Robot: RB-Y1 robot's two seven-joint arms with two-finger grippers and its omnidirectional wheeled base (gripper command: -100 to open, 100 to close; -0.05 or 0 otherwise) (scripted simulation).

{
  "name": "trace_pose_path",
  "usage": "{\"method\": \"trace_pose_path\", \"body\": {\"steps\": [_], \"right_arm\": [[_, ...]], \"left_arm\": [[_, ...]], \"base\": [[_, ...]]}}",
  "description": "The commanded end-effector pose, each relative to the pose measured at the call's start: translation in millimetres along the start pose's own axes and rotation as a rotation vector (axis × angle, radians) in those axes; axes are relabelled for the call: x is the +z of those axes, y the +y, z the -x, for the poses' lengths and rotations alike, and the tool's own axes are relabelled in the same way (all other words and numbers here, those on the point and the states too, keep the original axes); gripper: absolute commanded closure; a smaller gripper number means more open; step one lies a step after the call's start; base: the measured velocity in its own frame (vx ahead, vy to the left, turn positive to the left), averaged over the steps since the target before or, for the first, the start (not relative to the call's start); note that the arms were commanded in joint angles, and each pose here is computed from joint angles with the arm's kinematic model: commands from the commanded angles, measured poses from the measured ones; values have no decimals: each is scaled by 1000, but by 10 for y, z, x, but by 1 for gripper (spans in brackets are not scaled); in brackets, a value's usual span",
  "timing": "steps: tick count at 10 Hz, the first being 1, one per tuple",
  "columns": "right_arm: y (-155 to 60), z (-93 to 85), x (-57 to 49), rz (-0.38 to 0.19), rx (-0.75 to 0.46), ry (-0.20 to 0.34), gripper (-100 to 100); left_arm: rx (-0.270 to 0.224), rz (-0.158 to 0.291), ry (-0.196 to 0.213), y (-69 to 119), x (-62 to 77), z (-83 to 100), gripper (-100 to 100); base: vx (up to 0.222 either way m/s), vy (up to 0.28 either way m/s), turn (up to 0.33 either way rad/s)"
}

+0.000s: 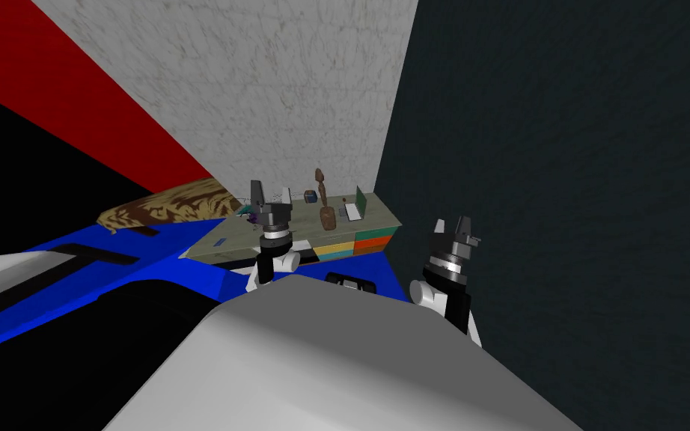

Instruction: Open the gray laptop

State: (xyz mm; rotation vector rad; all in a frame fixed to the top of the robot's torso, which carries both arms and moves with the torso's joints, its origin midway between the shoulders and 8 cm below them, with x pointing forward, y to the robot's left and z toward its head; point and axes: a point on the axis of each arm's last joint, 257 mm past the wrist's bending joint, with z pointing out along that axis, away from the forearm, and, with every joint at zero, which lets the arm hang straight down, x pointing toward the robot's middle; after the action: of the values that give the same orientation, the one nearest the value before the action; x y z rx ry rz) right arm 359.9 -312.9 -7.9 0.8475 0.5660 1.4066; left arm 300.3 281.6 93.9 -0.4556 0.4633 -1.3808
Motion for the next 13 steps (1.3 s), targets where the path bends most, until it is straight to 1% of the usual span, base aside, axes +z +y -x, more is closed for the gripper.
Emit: {"method": "trace_pose_path", "body": {"steps": [1,2,3,5,8,9,10,12,13], "right_arm": [[0,0,0,0,0,0,0],[0,0,0,0,0,0,0],[-14,-29,12,-9,1,29,-100],[-51,-66,32,-28,21,64,-100],[-141,-109,68,-69,99,97,-100],[-179,-121,81,-87,130,104,-100],[-179,-121,81,-87,140,103,-100],[-268,-144,109,-126,213,110,-100],[-268,-144,109,-127,231,109,-100]], "left_arm": [[0,0,0,0,0,0,0],[0,0,0,0,0,0,0],[0,0,0,0,0,0,0],[0,1,0,2,-1,0,0],[0,1,0,2,-1,0,0],[0,1,0,2,-1,0,0],[0,1,0,2,-1,0,0],[0,1,0,2,-1,0,0],[0,1,0,2,-1,0,0]], "base": [[0,0,0],[0,0,0],[14,-3,28],[23,-14,42],[36,-26,76],[60,-34,93],[40,-26,38],[40,-29,97],[37,-30,50]]}}
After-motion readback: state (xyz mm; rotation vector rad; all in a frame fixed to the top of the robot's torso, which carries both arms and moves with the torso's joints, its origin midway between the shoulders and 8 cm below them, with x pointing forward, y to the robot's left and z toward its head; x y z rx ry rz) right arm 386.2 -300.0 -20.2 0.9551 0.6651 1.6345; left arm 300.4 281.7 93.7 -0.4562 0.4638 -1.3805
